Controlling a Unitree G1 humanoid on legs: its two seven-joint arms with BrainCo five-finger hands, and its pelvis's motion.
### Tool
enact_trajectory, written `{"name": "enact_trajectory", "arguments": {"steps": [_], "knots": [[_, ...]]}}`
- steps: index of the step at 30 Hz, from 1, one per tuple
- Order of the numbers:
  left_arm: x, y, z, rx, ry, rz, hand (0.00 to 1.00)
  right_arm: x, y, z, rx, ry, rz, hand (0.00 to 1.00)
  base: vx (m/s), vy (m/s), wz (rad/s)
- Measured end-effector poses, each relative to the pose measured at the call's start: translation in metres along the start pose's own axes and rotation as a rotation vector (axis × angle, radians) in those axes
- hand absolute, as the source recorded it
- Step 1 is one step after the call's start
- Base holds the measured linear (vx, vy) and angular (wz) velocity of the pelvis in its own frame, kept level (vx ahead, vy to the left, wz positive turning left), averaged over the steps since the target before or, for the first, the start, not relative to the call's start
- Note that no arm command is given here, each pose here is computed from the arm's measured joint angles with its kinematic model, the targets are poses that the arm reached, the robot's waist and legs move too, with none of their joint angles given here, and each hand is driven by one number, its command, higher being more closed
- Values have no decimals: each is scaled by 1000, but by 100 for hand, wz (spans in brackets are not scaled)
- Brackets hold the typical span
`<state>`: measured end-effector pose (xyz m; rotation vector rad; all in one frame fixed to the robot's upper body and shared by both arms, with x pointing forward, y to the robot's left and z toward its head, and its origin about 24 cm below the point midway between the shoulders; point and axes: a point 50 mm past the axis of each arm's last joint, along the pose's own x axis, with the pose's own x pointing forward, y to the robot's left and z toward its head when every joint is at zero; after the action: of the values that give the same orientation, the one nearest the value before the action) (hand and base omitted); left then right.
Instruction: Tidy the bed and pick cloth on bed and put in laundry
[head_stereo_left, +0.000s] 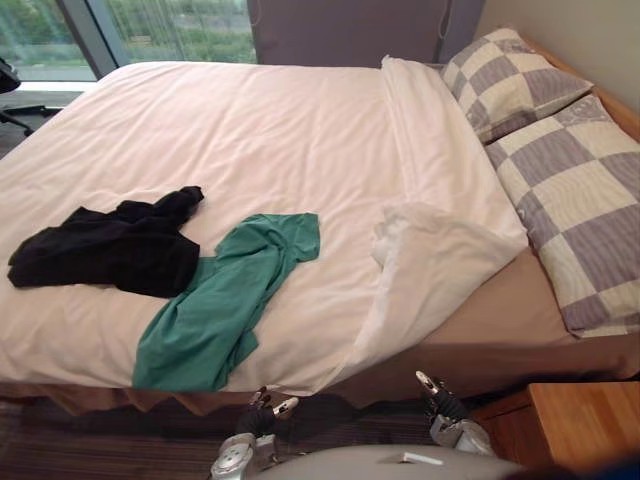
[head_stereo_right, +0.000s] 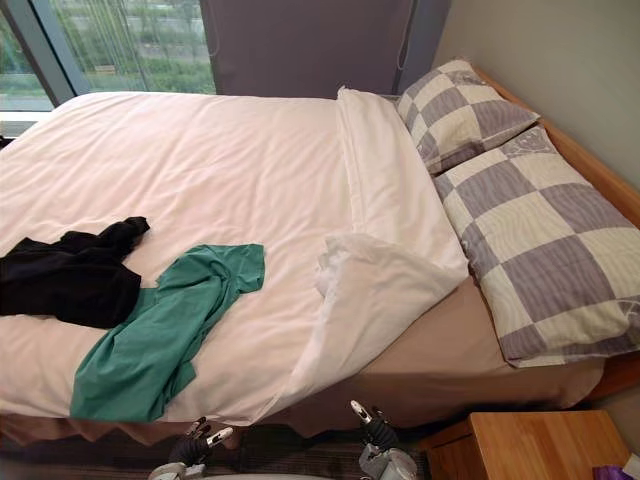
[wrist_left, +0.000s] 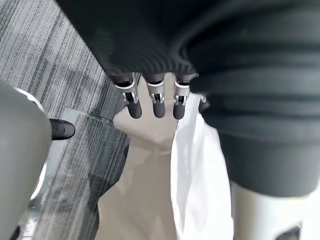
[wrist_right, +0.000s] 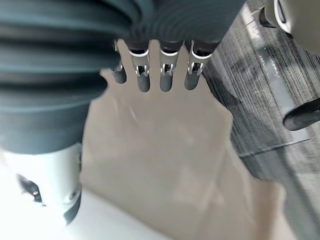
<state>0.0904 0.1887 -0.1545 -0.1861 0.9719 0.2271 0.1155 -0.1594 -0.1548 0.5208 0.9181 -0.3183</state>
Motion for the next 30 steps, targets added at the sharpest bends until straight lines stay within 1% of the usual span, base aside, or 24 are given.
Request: {"name": "enact_trajectory", "arguments": {"steps": [5, 8, 11, 13, 15, 17, 18, 19, 20, 21, 22, 23, 25, 26, 28, 30], "knots": [[-1, 3, -7, -18, 30, 6, 0, -2, -9, -1, 44, -16, -104, 0, -3, -74, -38], [-1, 5, -6, -37, 30, 13, 0, -4, -19, 0, 115, -38, -188, 0, -31, -100, -6], [0, 8, -6, -34, 42, 14, 0, -6, -32, 3, 186, -51, -292, 0, -59, -57, -11], [1, 7, -6, -38, 65, -1, 0, -9, -47, 10, 229, -77, -364, 0, -82, -38, -5], [0, 11, -9, -41, 87, -12, 0, -15, -69, 33, 283, -183, -430, 0, -88, -25, -7], [-3, 19, -11, -65, 90, -6, 0, -29, -98, 81, 305, -382, -470, 0, -62, -13, -3], [-3, 22, -11, -72, 88, -1, 0, -34, -105, 94, 305, -439, -476, 0, -45, -15, 4], [-5, 27, -13, -71, 89, 9, 0, -47, -118, 121, 279, -552, -486, 0, -26, -15, 7], [-6, 30, -14, -69, 92, 11, 0, -53, -123, 134, 254, -603, -487, 0, -11, -15, 8], [-10, 36, -20, -69, 106, 16, 0, -67, -130, 161, 201, -705, -477, 0, 31, -7, 6], [-13, 40, -24, -81, 115, 21, 0, -80, -131, 185, 136, -799, -462, 0, 34, -5, 7], [-15, 42, -28, -91, 120, 25, 0, -86, -130, 195, 103, -838, -450, 0, 85, 10, 12], [-23, 51, -38, -98, 135, 51, 0, -102, -119, 224, -5, -952, -401, 0, 108, 21, 16], [-24, 54, -39, -98, 136, 57, 0, -105, -114, 229, -32, -973, -383, 0, 119, 18, 13], [-28, 59, -41, -100, 132, 71, 0, -112, -82, 250, -145, -1057, -278, 0, 118, 16, 14], [-29, 61, -41, -96, 126, 75, 0, -114, -57, 263, -218, -1101, -204, 0, 83, 15, 12]]}}
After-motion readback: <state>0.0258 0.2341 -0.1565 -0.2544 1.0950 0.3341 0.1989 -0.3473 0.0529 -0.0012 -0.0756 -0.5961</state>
